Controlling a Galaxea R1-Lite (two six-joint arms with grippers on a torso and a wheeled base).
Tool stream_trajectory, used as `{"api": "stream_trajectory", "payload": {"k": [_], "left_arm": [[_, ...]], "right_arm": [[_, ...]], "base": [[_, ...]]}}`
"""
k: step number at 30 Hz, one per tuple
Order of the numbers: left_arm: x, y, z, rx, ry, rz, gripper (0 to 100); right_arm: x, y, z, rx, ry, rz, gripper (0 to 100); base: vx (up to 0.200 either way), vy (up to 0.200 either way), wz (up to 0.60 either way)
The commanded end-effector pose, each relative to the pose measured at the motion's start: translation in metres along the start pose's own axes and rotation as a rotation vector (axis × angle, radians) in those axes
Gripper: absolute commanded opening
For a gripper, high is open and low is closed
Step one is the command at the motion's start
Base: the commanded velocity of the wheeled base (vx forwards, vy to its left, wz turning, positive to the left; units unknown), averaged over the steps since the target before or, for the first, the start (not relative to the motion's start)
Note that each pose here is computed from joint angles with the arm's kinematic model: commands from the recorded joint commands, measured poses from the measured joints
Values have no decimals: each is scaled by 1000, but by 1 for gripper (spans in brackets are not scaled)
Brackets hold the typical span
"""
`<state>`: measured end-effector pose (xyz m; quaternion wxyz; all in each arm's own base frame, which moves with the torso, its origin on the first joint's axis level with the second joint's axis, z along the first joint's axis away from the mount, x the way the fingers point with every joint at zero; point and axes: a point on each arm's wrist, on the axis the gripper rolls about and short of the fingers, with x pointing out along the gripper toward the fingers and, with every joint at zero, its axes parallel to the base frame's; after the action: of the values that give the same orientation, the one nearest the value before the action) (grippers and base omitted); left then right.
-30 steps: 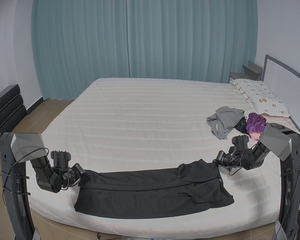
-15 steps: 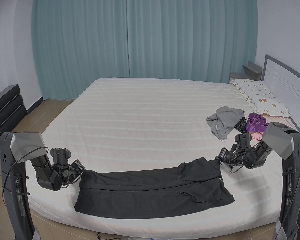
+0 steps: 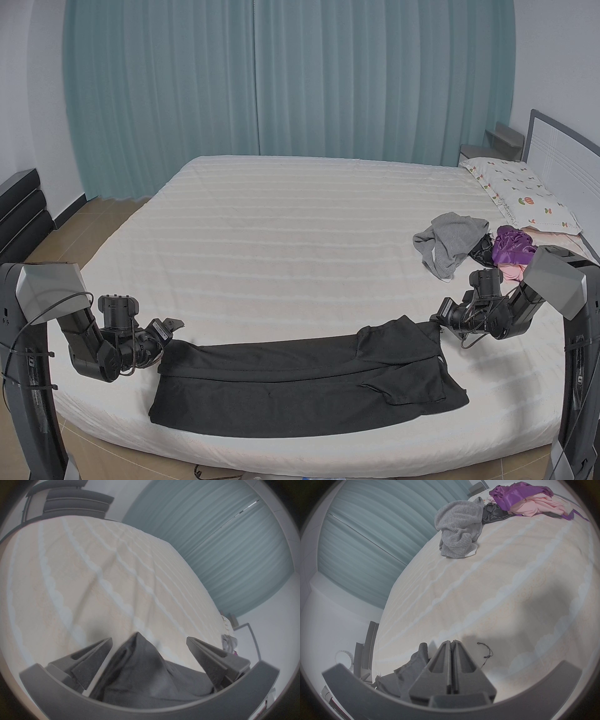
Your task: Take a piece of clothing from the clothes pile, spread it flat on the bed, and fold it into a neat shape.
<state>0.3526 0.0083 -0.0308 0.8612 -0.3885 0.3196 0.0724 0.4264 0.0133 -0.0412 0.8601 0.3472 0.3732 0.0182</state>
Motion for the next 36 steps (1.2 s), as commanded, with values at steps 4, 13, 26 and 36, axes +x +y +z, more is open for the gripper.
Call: {"api": "stream_trajectory", "payload": {"k": [4,13,26,36], "left_arm": [[-36,11,8,33,95,-116,100],[-46,25,-12,187,177,-94,100],[-46,24,-19,198,195,-80,0],[-58,23,-18,206,168,-42,0]], "right_arm": [[0,-1,-2,3,6,-2,0],[-1,-1,-2,3,7,-3,0],[-1,0,-2,1,8,-3,0],[-2,1,-1,21,5,0,0]], "base": [[0,0,0],[0,0,0],[0,0,0],[0,0,0]]}}
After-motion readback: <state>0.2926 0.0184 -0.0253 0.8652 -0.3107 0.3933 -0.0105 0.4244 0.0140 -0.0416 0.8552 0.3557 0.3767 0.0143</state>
